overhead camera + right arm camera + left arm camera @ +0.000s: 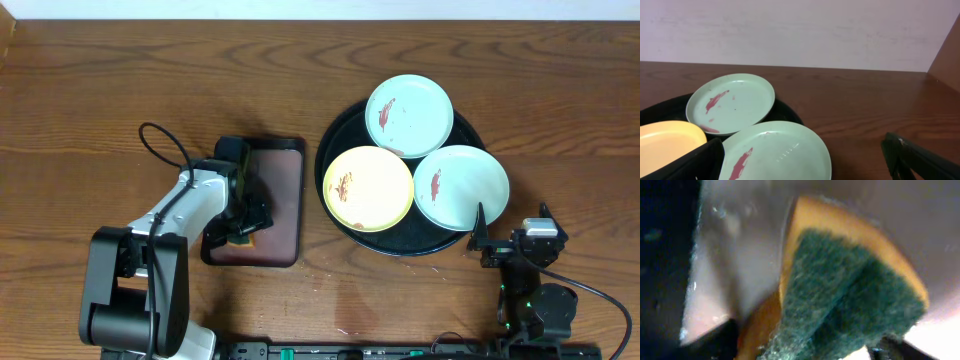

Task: Clean dirty plates on tray and stack at the side
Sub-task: 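Lift the sponge with the left gripper off the tray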

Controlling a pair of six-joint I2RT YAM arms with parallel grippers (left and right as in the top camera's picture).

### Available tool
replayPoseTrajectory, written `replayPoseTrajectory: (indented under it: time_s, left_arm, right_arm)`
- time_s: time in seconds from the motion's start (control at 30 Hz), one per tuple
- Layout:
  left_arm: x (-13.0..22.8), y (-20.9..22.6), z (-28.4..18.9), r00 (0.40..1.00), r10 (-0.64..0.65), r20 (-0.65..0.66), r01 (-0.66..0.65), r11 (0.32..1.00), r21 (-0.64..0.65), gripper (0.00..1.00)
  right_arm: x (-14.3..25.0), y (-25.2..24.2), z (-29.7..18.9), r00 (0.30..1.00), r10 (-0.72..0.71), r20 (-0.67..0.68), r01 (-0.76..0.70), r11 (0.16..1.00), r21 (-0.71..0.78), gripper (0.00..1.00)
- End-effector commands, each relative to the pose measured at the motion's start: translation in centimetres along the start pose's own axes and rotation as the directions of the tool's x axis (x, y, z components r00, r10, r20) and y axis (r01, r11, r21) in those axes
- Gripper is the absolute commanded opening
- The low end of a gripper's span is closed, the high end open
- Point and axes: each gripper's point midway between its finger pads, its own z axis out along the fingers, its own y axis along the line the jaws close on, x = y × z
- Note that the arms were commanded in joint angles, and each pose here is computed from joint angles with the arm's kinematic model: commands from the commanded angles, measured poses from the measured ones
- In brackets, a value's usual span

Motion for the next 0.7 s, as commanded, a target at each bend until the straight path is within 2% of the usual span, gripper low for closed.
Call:
replayPoseTrajectory:
  time_s: [0.0, 0.07, 0.2, 0.23, 0.3, 0.33, 0.53, 0.57, 0.6, 0.63, 0.67]
  left_arm:
    - [0.6, 0.6, 0.7, 1.0, 0.007, -0.027, -0.008, 1.0, -0.023, 0.66]
    - [0.2, 0.4, 0.7, 1.0, 0.008, -0.013, -0.008, 1.0, -0.015, 0.55]
    - [-0.5, -0.1, 0.7, 1.0, 0.009, 0.017, -0.009, 1.0, 0.003, 0.39]
    - [-0.6, -0.1, 0.7, 1.0, 0.009, 0.023, -0.009, 1.0, 0.007, 0.33]
    - [-0.8, -0.3, 0.7, 1.0, 0.009, 0.03, -0.01, 1.0, 0.011, 0.13]
    - [-0.9, -0.3, 0.7, 0.999, 0.009, 0.033, -0.009, 1.0, 0.013, 0.08]
    - [-1.1, -0.4, 0.6, 0.999, 0.006, 0.041, -0.007, 1.0, 0.018, 0.07]
    - [-1.3, -0.5, 0.5, 0.999, 0.006, 0.047, -0.007, 1.0, 0.021, 0.11]
    - [-1.5, -0.7, 0.5, 0.998, 0.007, 0.058, -0.008, 1.0, 0.028, 0.29]
    - [-1.9, -0.9, 0.5, 0.997, 0.007, 0.074, -0.01, 0.999, 0.036, 0.57]
    - [-2.4, -1.2, 0.4, 0.996, 0.007, 0.092, -0.012, 0.999, 0.047, 0.74]
  right_arm:
    - [0.1, -0.2, 0.0, 1.0, 0.017, -0.005, -0.017, 1.0, 0.011, 0.99]
    - [0.1, -0.2, 0.0, 1.0, 0.017, -0.005, -0.017, 1.0, 0.011, 0.99]
    - [0.1, -0.2, 0.0, 1.0, 0.017, -0.005, -0.017, 1.0, 0.011, 0.99]
    - [0.1, -0.2, 0.0, 1.0, 0.017, -0.005, -0.017, 1.0, 0.012, 0.99]
    - [0.1, -0.2, 0.0, 1.0, 0.017, -0.005, -0.017, 1.0, 0.012, 0.99]
    - [0.1, -0.2, 0.0, 1.0, 0.017, -0.005, -0.017, 1.0, 0.012, 0.99]
    - [0.1, -0.2, 0.0, 1.0, 0.017, -0.005, -0.017, 1.0, 0.011, 0.99]
    - [0.1, -0.2, 0.0, 1.0, 0.017, -0.005, -0.017, 1.0, 0.012, 0.99]
    - [0.1, -0.2, 0.0, 1.0, 0.017, -0.005, -0.017, 1.0, 0.012, 0.99]
    - [0.1, -0.2, 0.0, 1.0, 0.017, -0.005, -0.017, 1.0, 0.011, 0.99]
    - [0.1, -0.2, 0.0, 1.0, 0.017, -0.005, -0.017, 1.0, 0.011, 0.99]
